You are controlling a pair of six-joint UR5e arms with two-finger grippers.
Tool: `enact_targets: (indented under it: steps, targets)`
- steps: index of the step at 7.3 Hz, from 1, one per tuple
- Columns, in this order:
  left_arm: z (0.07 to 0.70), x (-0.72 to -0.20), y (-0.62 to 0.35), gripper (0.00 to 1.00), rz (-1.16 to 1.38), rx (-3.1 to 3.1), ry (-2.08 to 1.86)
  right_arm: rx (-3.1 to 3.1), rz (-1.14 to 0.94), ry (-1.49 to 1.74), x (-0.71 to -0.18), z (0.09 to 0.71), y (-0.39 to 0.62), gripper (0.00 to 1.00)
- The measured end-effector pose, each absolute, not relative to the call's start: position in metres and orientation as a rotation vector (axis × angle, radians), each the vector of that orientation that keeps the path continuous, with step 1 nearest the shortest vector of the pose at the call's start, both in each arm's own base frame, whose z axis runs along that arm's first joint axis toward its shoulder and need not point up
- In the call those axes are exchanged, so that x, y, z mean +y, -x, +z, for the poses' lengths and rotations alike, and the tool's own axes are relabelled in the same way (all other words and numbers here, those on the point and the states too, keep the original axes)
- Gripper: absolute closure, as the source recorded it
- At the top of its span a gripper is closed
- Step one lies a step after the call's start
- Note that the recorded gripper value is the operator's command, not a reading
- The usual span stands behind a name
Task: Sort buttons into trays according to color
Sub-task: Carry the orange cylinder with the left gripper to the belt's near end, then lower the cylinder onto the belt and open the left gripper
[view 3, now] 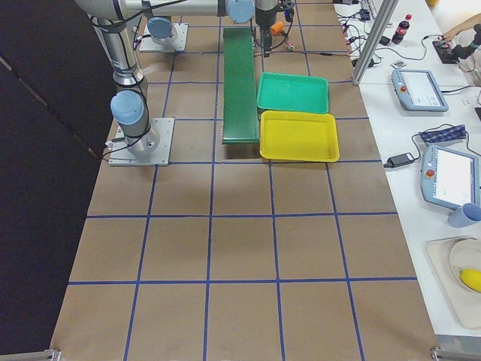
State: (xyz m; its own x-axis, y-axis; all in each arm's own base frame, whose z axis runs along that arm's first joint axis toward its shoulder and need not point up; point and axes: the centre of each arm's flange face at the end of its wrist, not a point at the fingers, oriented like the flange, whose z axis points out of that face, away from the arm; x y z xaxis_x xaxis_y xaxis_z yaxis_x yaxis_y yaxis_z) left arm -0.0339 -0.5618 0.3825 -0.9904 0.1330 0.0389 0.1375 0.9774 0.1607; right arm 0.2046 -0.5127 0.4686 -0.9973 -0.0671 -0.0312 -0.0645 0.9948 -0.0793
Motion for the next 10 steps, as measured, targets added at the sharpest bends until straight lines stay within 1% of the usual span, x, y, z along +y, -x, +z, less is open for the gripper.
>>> enact_targets:
  steps: [2,4,5,6,9,10]
  targets:
    - [0.347,-0.508,0.062,0.95,-0.387,-3.070,0.244,3.104,-0.120,0.102,-0.513,0.468,-0.205,0.00]
    - [0.310,-0.476,0.071,0.93,-0.436,-3.058,0.260,3.104,-0.118,0.102,-0.513,0.468,-0.205,0.00]
    - [0.295,-0.468,0.072,0.86,-0.441,-3.060,0.266,3.104,-0.118,0.102,-0.513,0.468,-0.205,0.00]
    - [0.283,-0.467,0.071,0.82,-0.431,-3.072,0.269,3.104,-0.118,0.102,-0.513,0.468,-0.205,0.00]
    - [0.268,-0.468,0.068,0.17,-0.432,-3.082,0.248,3.104,-0.120,0.102,-0.513,0.468,-0.205,0.00]
    - [0.268,-0.469,0.068,0.03,-0.432,-3.081,0.241,3.104,-0.119,0.102,-0.512,0.469,-0.205,0.00]
